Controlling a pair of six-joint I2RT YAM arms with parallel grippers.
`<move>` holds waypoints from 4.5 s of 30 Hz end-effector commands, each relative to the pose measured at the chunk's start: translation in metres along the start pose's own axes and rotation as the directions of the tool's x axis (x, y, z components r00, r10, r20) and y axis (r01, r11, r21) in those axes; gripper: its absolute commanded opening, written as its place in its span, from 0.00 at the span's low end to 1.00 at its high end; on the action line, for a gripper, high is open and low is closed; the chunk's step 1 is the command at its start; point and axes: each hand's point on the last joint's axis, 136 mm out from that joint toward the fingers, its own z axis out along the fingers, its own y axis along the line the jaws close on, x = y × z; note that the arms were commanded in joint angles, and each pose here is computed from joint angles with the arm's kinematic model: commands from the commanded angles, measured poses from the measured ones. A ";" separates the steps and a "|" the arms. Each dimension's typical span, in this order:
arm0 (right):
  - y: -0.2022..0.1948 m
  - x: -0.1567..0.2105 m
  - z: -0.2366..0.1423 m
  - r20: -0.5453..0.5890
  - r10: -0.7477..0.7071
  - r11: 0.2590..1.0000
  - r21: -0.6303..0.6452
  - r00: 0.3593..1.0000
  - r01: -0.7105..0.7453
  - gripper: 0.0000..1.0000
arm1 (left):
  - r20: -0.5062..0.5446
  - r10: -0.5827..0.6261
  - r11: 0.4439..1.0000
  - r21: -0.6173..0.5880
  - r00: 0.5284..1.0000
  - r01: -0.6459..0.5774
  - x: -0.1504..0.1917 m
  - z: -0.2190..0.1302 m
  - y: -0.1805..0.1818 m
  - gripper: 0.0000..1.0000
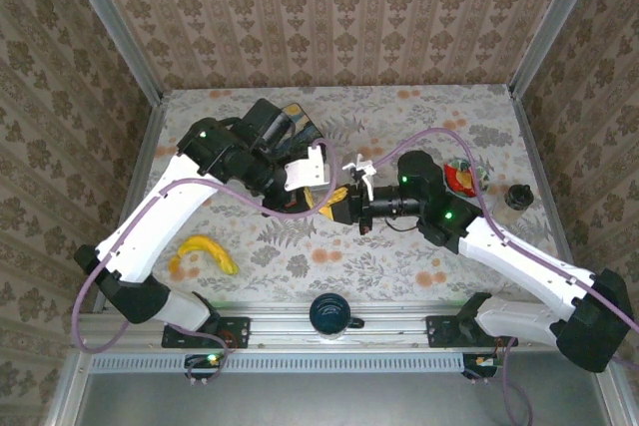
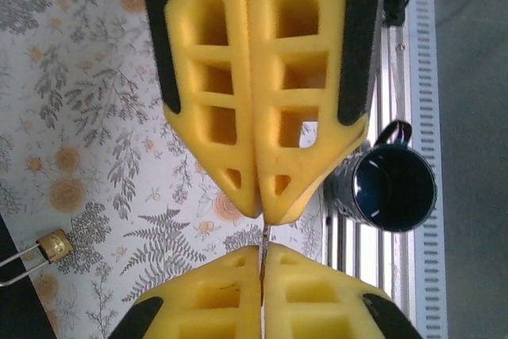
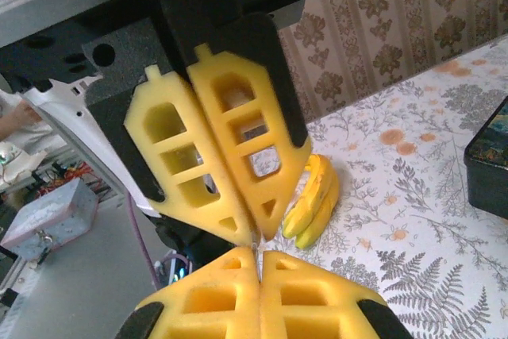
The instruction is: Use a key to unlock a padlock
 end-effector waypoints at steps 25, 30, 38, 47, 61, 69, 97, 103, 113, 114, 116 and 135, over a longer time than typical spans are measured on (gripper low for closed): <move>-0.049 0.020 -0.028 0.106 0.149 0.966 0.197 0.983 -0.168 0.00 | 0.834 -0.432 0.335 -0.203 0.342 0.920 0.068 -0.060 0.143 1.00; -0.060 0.030 -0.039 0.117 0.182 0.944 0.256 0.976 -0.207 0.00 | 0.845 -0.441 0.135 -0.270 0.302 0.953 0.114 0.000 0.152 1.00; -0.065 0.038 -0.044 0.127 0.201 0.931 0.284 0.971 -0.230 0.00 | 0.837 -0.476 -0.104 -0.360 0.272 0.927 0.149 0.063 0.190 0.99; -0.067 0.039 -0.047 0.143 0.202 0.922 0.306 0.969 -0.237 0.00 | 0.767 -0.562 -0.216 -0.497 0.309 0.840 0.155 0.117 0.238 0.83; -0.069 0.040 -0.049 0.148 0.201 0.919 0.315 0.968 -0.238 0.00 | 0.740 -0.631 -0.331 -0.529 0.233 0.782 0.183 0.168 0.250 0.71; -0.070 0.039 -0.048 0.151 0.202 0.920 0.310 0.968 -0.240 0.00 | 0.720 -0.658 -0.316 -0.531 0.221 0.786 0.189 0.184 0.248 0.65; -0.093 0.070 -0.060 0.159 0.256 0.857 0.419 0.954 -0.300 0.00 | 0.653 -0.723 -0.137 -0.455 0.225 0.880 0.172 0.211 0.225 0.00; -0.100 0.093 -0.069 0.186 0.278 0.827 0.453 0.942 -0.333 0.00 | 0.627 -0.738 -0.081 -0.446 0.248 0.891 0.149 0.215 0.204 0.00; -0.111 0.129 -0.074 0.180 0.326 0.781 0.501 0.928 -0.371 0.00 | 0.613 -0.762 -0.046 -0.374 0.209 0.926 0.121 0.221 0.176 0.00; -0.111 0.129 -0.075 0.181 0.325 0.781 0.502 0.928 -0.372 0.00 | 0.614 -0.761 -0.043 -0.368 0.208 0.929 0.119 0.220 0.176 0.00; -0.112 0.132 -0.076 0.184 0.325 0.778 0.506 0.928 -0.373 0.00 | 0.616 -0.761 -0.037 -0.358 0.206 0.933 0.115 0.219 0.175 0.00; -0.130 0.156 -0.069 0.196 0.328 0.764 0.519 0.924 -0.382 0.00 | 0.570 -0.816 -0.026 -0.198 0.093 0.980 0.094 0.221 0.175 0.00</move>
